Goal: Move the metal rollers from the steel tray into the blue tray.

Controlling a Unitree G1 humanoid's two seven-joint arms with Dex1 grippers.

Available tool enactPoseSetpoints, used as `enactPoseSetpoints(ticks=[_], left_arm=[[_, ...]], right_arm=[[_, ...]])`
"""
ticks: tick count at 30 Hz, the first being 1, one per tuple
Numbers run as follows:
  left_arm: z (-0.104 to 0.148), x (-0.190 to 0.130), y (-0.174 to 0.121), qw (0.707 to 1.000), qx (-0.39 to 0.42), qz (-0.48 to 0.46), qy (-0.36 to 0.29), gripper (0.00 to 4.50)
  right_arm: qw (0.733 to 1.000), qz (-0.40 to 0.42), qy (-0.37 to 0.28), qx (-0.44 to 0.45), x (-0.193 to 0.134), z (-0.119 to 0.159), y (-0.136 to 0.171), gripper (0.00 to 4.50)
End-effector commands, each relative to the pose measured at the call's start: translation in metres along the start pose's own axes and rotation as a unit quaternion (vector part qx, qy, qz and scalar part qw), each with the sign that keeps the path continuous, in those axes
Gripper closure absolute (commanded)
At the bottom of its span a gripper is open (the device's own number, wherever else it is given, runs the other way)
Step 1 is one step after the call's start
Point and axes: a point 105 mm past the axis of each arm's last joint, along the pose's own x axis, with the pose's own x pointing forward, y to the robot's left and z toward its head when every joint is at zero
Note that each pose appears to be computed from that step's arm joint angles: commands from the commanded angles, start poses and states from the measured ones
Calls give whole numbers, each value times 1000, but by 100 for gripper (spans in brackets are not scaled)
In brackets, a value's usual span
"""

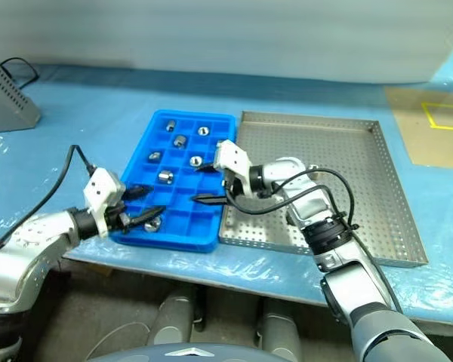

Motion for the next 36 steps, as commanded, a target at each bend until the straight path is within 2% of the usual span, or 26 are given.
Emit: enactPoseSetpoints(ticks=[1, 3, 7, 11, 16, 19, 22, 26, 32, 36], left_arm=[[45, 15, -8, 996, 21, -37, -79, 138], [54, 32, -21, 992, 3, -89, -91, 138], [43, 56, -35, 986, 1, -150, -67, 138], [36, 77, -45, 979, 0, -196, -60, 138], [29, 90, -52, 974, 13, -220, -58, 138], [28, 93, -55, 972, 6, -226, -62, 138], [24, 93, -56, 973, 14, -223, -55, 138], [25, 91, -55, 974, 22, -218, -54, 138], [23, 82, -50, 978, 33, -203, -46, 138], [26, 81, -45, 979, 28, -194, -55, 138]], right_arm=[[995, -101, -2, -21, -38, 12, -39, 80], [987, -155, 26, -24, -65, 2, -58, 80], [981, -175, 68, -39, -90, -10, -60, 80], [978, -184, 90, -40, -105, -16, -54, 80], [975, -191, 112, -13, -109, -38, -42, 80], [969, -207, 137, -13, -112, -52, -43, 80], [968, -215, 128, 4, -113, -54, -45, 80], [964, -213, 162, 4, -122, -69, -42, 80], [973, -177, 142, 40, -148, -45, -7, 80], [968, -174, 172, 60, -158, -55, 13, 80]])
